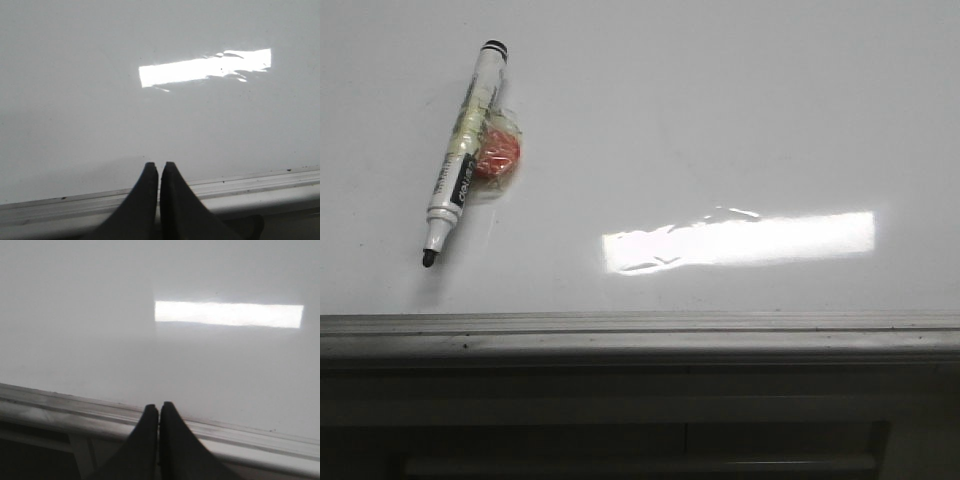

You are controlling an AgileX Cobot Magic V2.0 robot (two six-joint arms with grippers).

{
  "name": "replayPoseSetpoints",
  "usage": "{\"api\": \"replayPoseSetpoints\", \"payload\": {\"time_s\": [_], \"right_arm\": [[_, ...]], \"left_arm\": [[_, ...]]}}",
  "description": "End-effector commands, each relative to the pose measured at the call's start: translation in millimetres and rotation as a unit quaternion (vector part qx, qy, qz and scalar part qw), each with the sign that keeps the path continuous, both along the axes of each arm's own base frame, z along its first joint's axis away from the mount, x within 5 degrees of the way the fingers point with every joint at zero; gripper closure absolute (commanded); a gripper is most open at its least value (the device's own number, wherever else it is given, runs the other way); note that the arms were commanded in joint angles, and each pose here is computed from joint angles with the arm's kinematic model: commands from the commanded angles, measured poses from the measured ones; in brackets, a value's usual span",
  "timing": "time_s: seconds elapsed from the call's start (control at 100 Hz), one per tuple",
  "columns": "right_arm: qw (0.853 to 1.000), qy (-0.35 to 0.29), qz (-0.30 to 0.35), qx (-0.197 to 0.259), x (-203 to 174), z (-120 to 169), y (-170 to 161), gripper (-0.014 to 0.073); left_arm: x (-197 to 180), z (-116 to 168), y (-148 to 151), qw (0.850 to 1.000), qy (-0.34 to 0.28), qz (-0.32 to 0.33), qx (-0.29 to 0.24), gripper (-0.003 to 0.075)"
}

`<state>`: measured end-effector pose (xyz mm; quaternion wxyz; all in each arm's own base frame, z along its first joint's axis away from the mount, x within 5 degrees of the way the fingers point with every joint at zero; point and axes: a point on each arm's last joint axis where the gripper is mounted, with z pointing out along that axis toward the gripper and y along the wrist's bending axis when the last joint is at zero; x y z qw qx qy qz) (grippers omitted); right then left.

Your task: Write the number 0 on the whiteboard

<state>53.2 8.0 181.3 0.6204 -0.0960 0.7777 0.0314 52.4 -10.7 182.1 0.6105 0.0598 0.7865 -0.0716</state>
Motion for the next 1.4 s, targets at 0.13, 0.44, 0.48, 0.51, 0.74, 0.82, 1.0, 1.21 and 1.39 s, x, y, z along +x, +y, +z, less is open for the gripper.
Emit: {"api": "replayPoseSetpoints", "payload": {"time_s": [0.13,0.44,0.48,0.51,0.74,0.82,1.0,1.21,1.39], "right_arm": [[0.996,-0.091,0.008,0.009,1,12,2,0.0642],[0.934,-0.224,-0.012,0.276,-3,47,-5,0.0642],[0.93,-0.214,-0.012,0.298,-3,50,-5,0.0642],[0.932,-0.204,-0.008,0.298,-4,52,-4,0.0641],[0.971,-0.103,0.049,0.212,-19,94,8,0.0263],[0.977,-0.079,0.061,0.188,-20,107,11,0.0119],[0.983,-0.052,0.065,0.162,-11,124,14,0.01],[0.986,-0.018,0.059,0.157,3,121,17,0.01],[0.986,-0.014,0.059,0.156,4,121,17,0.01]], "left_arm": [[0,2,-5,0.988,-0.029,-0.001,-0.155,0.074],[-1,14,-11,0.88,0.007,0.004,-0.475,0.074],[-1,17,-10,0.882,0.001,0.003,-0.472,0.074],[-2,22,-11,0.891,-0.009,-0.005,-0.454,0.0738],[-11,81,-23,0.977,-0.047,-0.115,-0.173,0.0472],[-3,104,-28,0.982,-0.023,-0.139,-0.122,0.0325],[39,132,-43,0.976,0.102,-0.187,-0.042,0.0294],[92,153,-65,0.949,0.211,-0.234,-0.013,0.0353],[110,150,-96,0.925,0.279,-0.251,-0.061,0.0353]]}}
